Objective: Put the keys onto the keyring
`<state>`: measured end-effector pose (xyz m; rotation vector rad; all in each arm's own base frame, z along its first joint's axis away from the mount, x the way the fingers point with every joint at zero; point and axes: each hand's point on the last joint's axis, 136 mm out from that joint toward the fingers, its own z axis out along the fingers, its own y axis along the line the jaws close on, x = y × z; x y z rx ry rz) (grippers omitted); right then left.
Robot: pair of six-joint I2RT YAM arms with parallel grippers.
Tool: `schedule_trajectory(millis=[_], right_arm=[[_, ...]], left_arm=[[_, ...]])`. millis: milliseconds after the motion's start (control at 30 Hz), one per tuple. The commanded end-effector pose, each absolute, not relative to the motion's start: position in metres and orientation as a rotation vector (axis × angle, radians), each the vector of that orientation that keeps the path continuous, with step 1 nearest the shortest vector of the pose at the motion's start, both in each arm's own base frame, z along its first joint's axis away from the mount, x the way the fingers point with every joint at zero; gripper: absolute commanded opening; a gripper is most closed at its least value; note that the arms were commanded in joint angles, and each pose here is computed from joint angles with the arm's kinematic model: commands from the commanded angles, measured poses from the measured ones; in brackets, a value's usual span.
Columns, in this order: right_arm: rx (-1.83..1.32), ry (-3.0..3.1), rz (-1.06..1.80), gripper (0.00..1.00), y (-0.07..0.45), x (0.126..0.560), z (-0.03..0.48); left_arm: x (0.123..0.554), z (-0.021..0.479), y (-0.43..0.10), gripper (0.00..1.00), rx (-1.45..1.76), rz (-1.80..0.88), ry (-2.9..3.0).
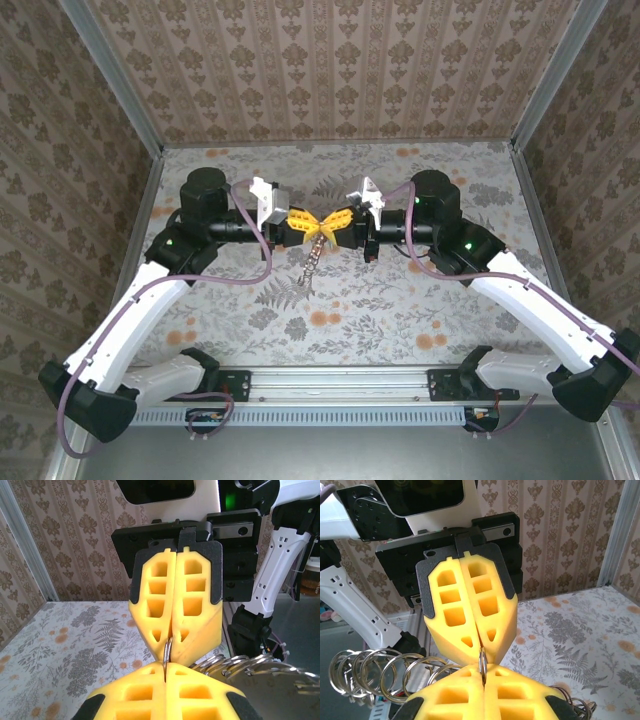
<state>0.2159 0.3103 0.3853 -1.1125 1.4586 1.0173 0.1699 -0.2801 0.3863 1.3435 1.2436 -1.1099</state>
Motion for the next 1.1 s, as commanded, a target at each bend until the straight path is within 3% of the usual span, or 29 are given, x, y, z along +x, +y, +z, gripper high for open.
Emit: schedule_trajectory(millis=[0, 67, 167, 233, 900, 1067], right_arm=[[-1.138, 1.449, 0.952, 0.00, 0.307, 0.212, 0.391], [-1.146, 1.454, 0.915, 0.00, 0.305, 0.213, 0.391], [-1.148, 1.466, 0.877, 0.00, 0.303, 0.215, 0.391], [-1.159, 1.461, 0.860, 0.00, 0.303, 0.216, 0.391], [-1.329, 1.453, 0.763, 0.00, 0.312, 0.206, 0.379], [-1.344, 1.444, 0.750, 0.00, 0.315, 0.209, 0.380]], left_arm=[[0.164, 0.411, -0.275, 0.00, 1.326, -1.081, 1.154], [0.166, 0.408, -0.274, 0.00, 1.328, -1.058, 1.179], [0.168, 0.399, -0.272, 0.18, 1.366, -0.988, 1.245], [0.166, 0.393, -0.273, 0.24, 1.402, -0.939, 1.275], [0.169, 0.381, -0.281, 0.28, 1.521, -0.766, 1.321], [0.172, 0.370, -0.285, 0.18, 1.556, -0.736, 1.357]])
